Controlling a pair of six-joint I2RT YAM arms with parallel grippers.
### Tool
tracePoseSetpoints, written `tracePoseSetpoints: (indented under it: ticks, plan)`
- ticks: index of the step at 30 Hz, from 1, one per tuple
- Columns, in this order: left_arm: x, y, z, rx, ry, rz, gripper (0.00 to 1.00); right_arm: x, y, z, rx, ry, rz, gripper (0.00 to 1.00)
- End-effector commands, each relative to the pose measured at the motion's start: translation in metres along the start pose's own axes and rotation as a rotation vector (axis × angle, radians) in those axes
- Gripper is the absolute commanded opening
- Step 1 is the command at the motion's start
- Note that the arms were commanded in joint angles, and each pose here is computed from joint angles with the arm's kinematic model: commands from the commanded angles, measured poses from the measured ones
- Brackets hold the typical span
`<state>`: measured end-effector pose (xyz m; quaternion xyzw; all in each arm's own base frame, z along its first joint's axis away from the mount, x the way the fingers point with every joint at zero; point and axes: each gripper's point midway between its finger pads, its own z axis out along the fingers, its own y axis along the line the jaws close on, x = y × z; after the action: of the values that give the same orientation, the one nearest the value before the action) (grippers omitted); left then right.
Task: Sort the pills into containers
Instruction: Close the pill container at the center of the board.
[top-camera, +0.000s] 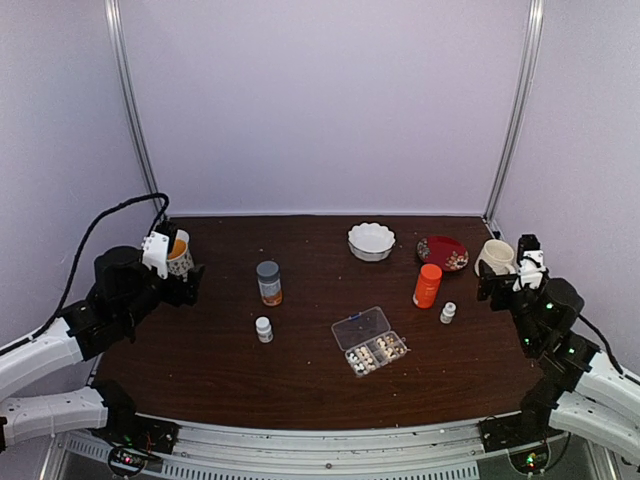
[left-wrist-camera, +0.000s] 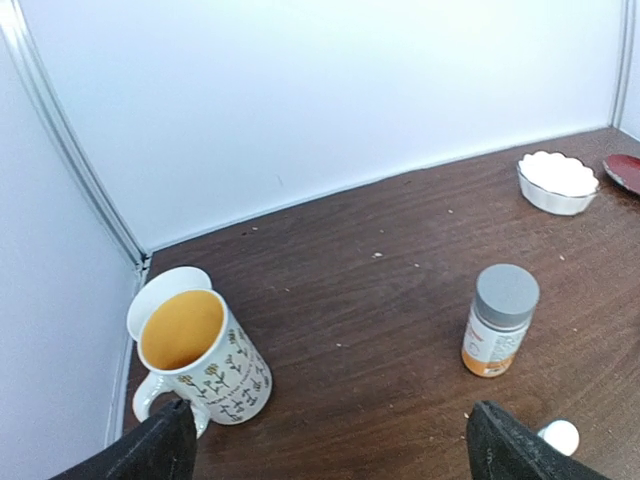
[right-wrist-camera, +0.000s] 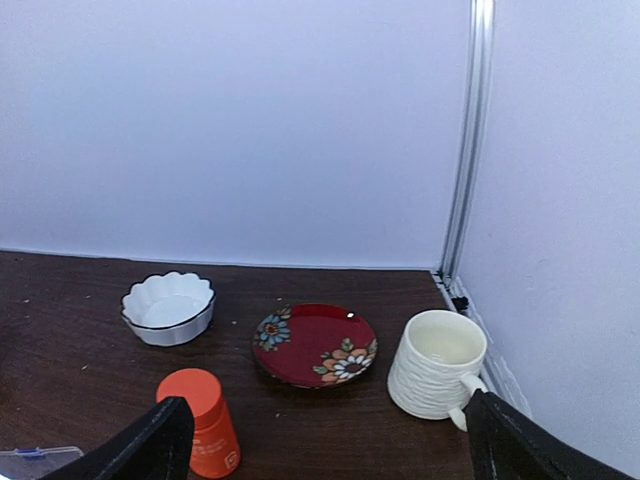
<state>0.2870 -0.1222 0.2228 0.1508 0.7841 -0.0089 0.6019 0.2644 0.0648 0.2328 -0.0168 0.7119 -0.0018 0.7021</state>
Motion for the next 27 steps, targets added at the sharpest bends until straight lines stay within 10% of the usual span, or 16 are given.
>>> tracePoseSetpoints:
  ticks: [1, 7, 18, 27]
  plan:
    - [-0.028, 0.024, 0.0, -0.039, -0.152, -0.074, 0.98, -0.024, -0.028, 0.007, 0.076, -0.082, 0.056, 0.98]
    - [-0.029, 0.0, 0.004, 0.117, -0.125, -0.139, 0.97, -0.027, -0.01, 0.01, -0.051, 0.005, 0.152, 0.94]
    - [-0.017, -0.065, 0.011, 0.453, 0.183, -0.49, 0.97, 0.06, 0.058, -0.022, -0.259, 0.582, 0.5, 0.8]
    - [-0.013, -0.154, 0.021, 0.721, 0.293, -0.435, 0.72, 0.115, 0.129, -0.066, -0.394, 0.735, 0.664, 0.62]
